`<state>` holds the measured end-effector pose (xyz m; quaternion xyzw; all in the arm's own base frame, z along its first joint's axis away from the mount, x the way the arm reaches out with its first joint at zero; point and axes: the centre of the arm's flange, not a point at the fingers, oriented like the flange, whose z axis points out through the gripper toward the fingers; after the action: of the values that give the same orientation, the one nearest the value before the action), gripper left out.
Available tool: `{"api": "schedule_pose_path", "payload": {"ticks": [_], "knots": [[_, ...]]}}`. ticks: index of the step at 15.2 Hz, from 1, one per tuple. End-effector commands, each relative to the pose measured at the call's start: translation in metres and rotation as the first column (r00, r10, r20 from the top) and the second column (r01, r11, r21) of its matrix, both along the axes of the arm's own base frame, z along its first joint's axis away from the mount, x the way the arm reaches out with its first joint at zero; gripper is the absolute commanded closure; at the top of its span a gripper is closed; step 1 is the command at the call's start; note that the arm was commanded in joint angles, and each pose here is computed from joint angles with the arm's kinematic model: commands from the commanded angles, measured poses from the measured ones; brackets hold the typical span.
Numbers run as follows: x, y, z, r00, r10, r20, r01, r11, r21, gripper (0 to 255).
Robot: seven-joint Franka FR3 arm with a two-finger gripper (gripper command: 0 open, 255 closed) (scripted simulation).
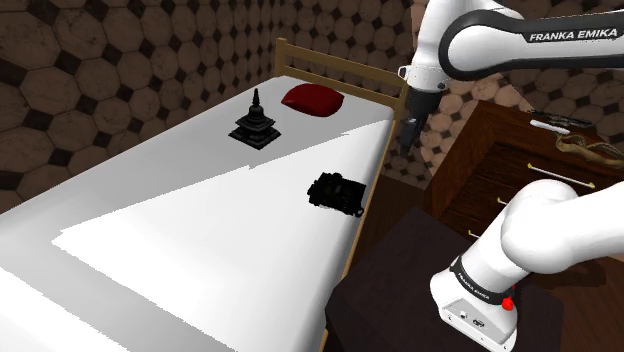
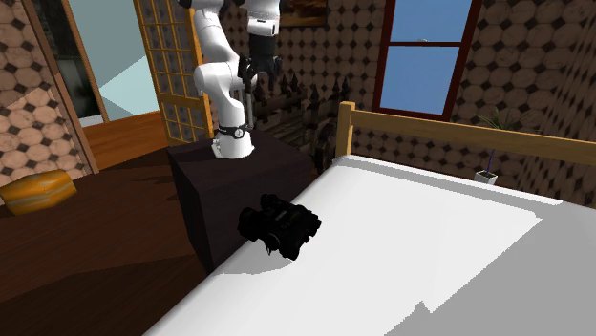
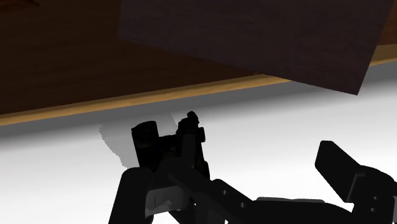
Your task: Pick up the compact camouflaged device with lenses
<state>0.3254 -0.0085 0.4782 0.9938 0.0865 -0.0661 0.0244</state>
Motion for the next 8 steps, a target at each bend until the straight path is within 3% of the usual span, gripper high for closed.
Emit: {"api": "schedule_pose_path", "payload": {"ticks": [1, 8], "knots": [[0.010, -0.006, -0.023, 1.000, -0.005, 0.004, 0.005, 1.000, 0.008, 0], [0.042, -0.025, -0.108, 1.000, -0.021, 0.009, 0.021, 0.999, 0.037, 0]]}}
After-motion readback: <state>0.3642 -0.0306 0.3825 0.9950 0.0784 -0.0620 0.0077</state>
